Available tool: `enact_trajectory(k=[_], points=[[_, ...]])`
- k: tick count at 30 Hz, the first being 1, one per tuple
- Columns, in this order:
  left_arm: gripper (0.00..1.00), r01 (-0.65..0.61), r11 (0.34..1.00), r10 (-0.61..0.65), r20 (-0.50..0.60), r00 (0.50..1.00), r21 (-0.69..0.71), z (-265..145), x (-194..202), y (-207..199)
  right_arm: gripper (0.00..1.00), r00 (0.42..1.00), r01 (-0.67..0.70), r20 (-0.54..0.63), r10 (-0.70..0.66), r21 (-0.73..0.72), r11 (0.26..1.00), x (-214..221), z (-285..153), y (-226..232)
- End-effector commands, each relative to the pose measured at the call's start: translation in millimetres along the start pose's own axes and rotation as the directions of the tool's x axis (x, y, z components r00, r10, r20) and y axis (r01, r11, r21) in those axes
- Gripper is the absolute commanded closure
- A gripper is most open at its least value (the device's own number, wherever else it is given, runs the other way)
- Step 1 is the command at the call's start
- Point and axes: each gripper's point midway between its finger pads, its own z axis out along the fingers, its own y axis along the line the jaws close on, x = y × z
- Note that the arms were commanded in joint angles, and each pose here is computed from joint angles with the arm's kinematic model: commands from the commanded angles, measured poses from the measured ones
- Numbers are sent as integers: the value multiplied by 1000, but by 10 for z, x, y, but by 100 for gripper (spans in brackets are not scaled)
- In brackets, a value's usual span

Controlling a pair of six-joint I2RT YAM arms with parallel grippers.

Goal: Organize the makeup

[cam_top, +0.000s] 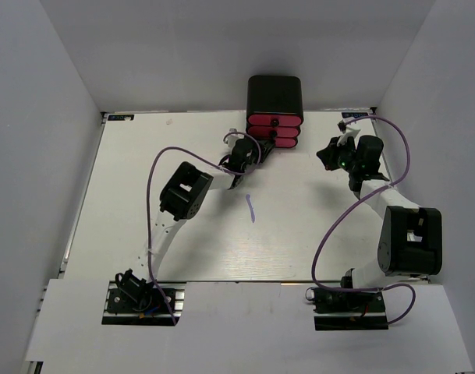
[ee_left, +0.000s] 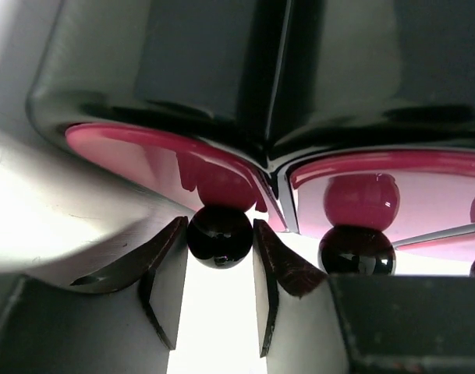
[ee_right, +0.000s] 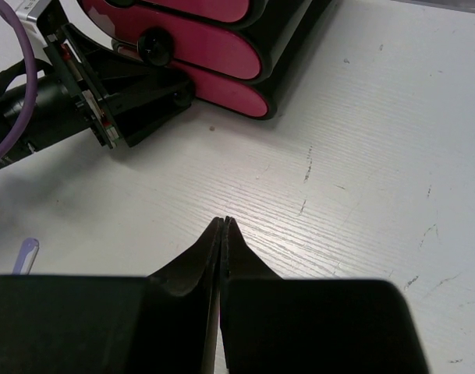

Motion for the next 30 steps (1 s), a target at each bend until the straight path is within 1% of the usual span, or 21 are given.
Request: enact_trajectory(k=[1,2,3,4,5,10,11,15,16,17,18,19,21,22,24,25,27,29,30], points=[[68,-5,999,6,24,1000,-49,19,-20,165,100,998,37,54,-36,-19,999,-167,-36,34],[70,-6,999,6,14,1000,-42,-22,-6,154,100,998,36,48,-35,-23,999,-147,-41,36],[76,-5,999,6,10,1000,-37,-54,-2,146,100,998,41,51,-39,-28,999,-157,-46,48],[78,-9,998,9,-7,1000,-60,-126,32,275,100,998,51,49,-49,-46,998,-152,-48,82],[78,-7,999,6,-13,1000,-36,-178,31,174,100,998,52,44,-50,-56,997,-135,-53,94],[79,-10,1000,9,-58,998,-25,-525,126,188,100,997,62,43,-57,-123,991,-123,-62,212],[80,-14,999,11,-73,997,-40,-637,188,245,99,998,60,42,-55,-132,989,-116,-64,229],[80,-15,999,11,-74,997,-48,-819,172,271,95,998,60,39,-54,-179,982,-122,-60,306],[79,-15,999,11,-74,997,-48,-843,169,270,93,998,60,39,-54,-185,981,-129,-61,317],[77,-16,998,11,-80,997,-54,-864,177,287,90,997,67,40,-61,-200,978,-131,-60,342],[71,-17,999,13,-84,996,-50,-864,182,263,87,997,69,37,-63,-209,976,-133,-64,357],[60,-19,998,14,-90,996,-52,-863,193,263,80,997,71,35,-65,-219,973,-129,-64,376],[44,-23,999,18,-109,994,-40,-859,264,222,72,996,92,29,-87,-273,958,-109,-83,457],[36,-23,999,20,-109,994,-27,-858,262,179,66,994,105,33,-100,-291,951,-131,-90,482],[33,-25,1000,24,-111,994,-11,-863,262,120,62,992,128,25,-128,-362,923,-85,-136,593],[30,-27,1000,27,-109,994,4,-871,253,48,58,990,138,26,-139,-387,912,-90,-143,636],[28,-35,999,36,-114,993,12,-895,254,-4,56,985,165,34,-167,-450,878,-73,-184,734],[26,-43,998,47,-115,992,37,-941,238,-151,54,985,155,19,-170,-519,840,-41,-243,852],[26,-50,998,53,-116,992,29,-976,236,-131,54,984,150,-4,-181,-543,826,27,-272,888]])
